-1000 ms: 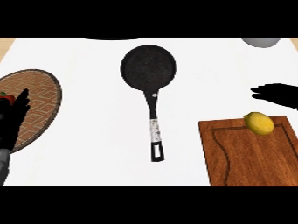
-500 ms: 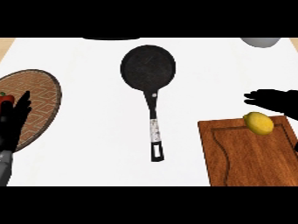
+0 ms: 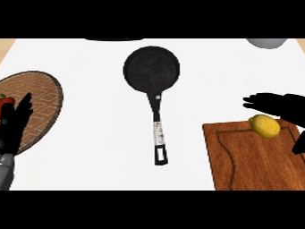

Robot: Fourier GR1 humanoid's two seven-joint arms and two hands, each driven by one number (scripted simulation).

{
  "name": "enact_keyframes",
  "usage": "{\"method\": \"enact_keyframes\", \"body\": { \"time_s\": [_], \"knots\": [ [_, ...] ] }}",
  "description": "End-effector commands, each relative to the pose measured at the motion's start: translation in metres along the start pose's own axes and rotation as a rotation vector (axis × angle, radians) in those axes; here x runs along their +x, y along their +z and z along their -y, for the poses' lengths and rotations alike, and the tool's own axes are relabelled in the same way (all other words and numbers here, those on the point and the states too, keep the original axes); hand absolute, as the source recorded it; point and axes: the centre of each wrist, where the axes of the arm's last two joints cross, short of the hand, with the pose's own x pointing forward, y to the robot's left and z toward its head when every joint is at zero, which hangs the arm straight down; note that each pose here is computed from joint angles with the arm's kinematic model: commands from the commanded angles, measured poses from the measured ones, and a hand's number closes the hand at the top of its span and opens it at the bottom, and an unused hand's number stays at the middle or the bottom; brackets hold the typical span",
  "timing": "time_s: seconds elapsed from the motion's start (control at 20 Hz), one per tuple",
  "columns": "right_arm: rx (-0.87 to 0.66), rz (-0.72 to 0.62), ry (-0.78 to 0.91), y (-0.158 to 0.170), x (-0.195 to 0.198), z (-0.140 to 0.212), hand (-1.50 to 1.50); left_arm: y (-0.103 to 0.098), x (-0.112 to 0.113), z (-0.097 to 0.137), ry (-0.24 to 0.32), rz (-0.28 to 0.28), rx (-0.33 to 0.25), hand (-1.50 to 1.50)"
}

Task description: Pick the lemon from the cutting board and place it in the pan

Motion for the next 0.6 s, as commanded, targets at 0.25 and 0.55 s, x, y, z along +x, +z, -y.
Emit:
{"method": "enact_keyframes", "body": {
  "time_s": [0.25,0.55],
  "knots": [
    [0.037,-0.015,-0.019,-0.018,-0.009,-0.015,-1.5,-0.001,0.017,0.009,-0.007,0.0,-0.012,0.0],
    [0.06,-0.049,0.013,-0.017,-0.012,-0.034,-1.5,0.006,-0.003,0.007,-0.001,0.004,0.005,0.0]
  ]
}}
